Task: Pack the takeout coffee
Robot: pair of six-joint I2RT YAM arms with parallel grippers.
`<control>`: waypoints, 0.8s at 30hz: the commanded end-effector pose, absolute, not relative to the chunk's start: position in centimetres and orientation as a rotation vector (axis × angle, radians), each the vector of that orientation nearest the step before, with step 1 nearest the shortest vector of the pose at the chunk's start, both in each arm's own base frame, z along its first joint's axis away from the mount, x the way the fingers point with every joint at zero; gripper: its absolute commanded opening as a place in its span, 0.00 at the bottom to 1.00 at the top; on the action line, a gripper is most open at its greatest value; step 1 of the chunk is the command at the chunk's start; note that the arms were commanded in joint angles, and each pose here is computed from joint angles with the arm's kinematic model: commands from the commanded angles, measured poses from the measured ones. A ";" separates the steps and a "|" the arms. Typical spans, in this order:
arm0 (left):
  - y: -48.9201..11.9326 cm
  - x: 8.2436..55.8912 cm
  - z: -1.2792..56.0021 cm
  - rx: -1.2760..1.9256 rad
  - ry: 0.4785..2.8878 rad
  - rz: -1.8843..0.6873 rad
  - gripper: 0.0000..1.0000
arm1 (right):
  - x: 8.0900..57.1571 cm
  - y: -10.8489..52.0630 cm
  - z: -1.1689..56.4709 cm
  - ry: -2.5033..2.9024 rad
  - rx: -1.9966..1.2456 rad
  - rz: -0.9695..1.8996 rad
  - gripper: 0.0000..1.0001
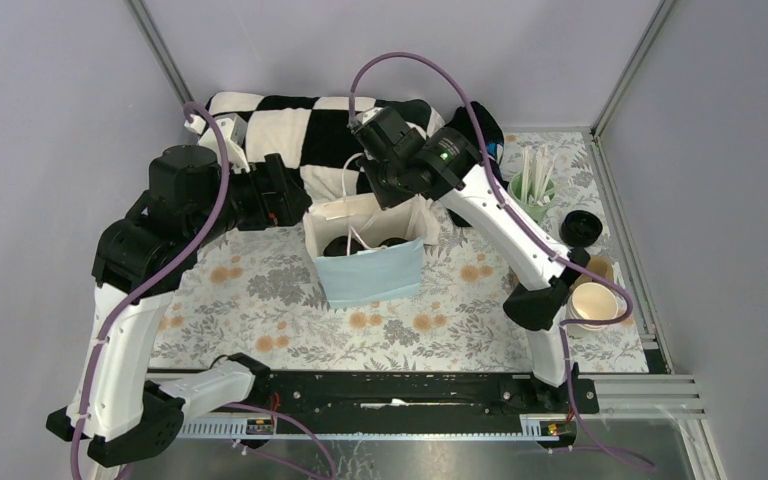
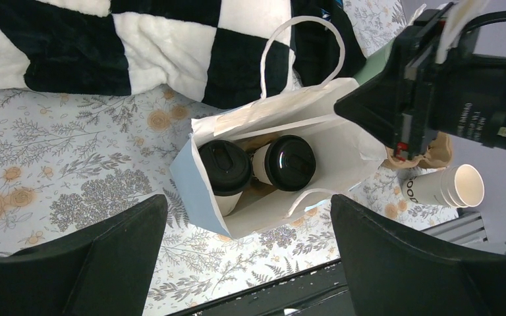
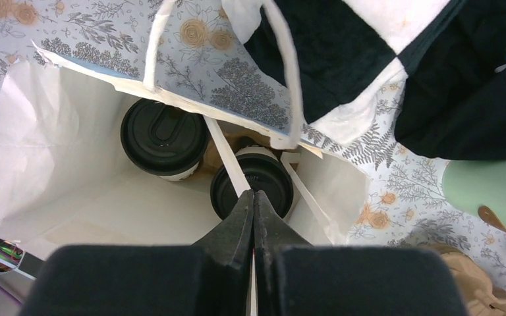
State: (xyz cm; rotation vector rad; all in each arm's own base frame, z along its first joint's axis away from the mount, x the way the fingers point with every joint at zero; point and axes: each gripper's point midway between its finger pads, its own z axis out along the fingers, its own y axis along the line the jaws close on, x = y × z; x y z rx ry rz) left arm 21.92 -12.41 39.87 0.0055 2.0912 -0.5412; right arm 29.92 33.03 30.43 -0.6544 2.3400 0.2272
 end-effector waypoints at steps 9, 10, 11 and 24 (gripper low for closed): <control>-11.7 21.8 41.4 0.000 2.025 -0.532 0.98 | 30.1 36.2 32.3 2.254 -0.623 0.376 0.24; -11.8 21.8 41.4 -0.001 2.024 -0.533 0.98 | 30.0 36.5 32.6 2.249 -0.615 0.407 0.30; -11.8 21.8 41.4 -0.001 2.025 -0.533 0.98 | 29.9 36.7 32.9 2.244 -0.608 0.435 0.36; -11.4 21.4 41.9 -0.015 2.004 -0.536 0.98 | 29.0 31.8 38.9 2.122 -0.466 0.439 0.74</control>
